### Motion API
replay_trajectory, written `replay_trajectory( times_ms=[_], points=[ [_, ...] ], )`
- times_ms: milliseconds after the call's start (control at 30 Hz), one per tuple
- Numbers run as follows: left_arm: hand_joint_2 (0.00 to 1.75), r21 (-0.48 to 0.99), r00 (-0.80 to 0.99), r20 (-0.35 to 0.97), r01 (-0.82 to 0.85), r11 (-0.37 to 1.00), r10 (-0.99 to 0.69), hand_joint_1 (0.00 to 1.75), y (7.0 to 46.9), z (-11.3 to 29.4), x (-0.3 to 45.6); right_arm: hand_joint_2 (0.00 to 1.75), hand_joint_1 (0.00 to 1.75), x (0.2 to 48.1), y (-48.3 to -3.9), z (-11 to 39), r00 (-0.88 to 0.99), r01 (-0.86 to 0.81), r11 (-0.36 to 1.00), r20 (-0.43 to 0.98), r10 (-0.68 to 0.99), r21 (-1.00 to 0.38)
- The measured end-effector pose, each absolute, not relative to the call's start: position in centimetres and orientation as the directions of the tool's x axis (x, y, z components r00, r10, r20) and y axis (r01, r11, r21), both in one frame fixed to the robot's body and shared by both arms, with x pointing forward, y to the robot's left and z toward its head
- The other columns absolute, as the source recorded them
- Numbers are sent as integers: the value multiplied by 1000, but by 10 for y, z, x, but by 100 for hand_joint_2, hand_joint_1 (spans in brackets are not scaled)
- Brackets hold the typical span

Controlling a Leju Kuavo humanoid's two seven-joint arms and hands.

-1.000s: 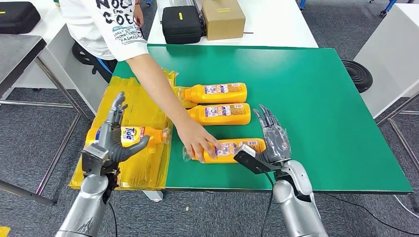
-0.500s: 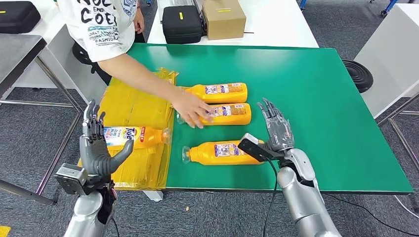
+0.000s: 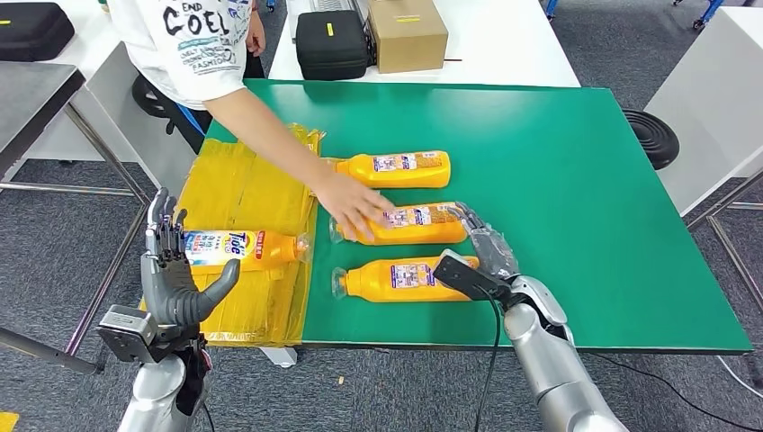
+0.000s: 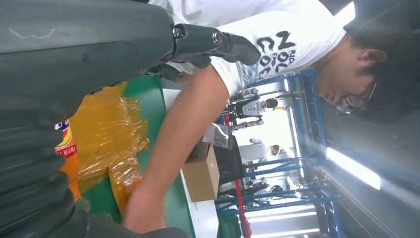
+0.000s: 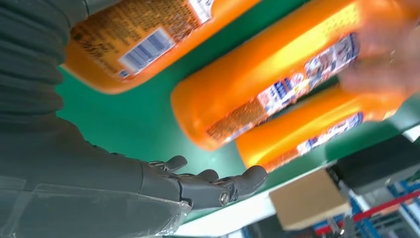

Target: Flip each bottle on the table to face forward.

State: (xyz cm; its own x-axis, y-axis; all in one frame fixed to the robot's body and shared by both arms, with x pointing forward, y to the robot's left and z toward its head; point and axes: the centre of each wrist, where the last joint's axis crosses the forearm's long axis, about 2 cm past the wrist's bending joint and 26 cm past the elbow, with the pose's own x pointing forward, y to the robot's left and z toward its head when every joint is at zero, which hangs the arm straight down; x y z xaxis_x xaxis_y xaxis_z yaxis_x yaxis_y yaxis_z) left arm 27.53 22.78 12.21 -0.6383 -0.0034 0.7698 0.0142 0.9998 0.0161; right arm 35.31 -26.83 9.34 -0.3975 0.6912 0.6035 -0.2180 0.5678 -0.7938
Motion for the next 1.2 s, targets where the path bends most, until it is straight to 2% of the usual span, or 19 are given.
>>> replay_trajectory(
  times_ms=[200, 867, 1200],
  points=[
    [175, 20, -637, 771, 2, 1000, -14, 0, 228, 121, 274, 175, 0, 354, -265, 86, -420, -318, 577, 658, 626, -752],
    [175, 31, -627, 778, -1, 1000, -25, 0, 228, 117, 271, 175, 0, 363, -259, 81, -418, -435, 527, 682, 600, -730],
    [175, 14, -604, 797, 21, 1000, 2, 0, 231, 111, 270, 175, 0, 378, -269, 85, -346, -550, 415, 650, 677, -725]
  ],
)
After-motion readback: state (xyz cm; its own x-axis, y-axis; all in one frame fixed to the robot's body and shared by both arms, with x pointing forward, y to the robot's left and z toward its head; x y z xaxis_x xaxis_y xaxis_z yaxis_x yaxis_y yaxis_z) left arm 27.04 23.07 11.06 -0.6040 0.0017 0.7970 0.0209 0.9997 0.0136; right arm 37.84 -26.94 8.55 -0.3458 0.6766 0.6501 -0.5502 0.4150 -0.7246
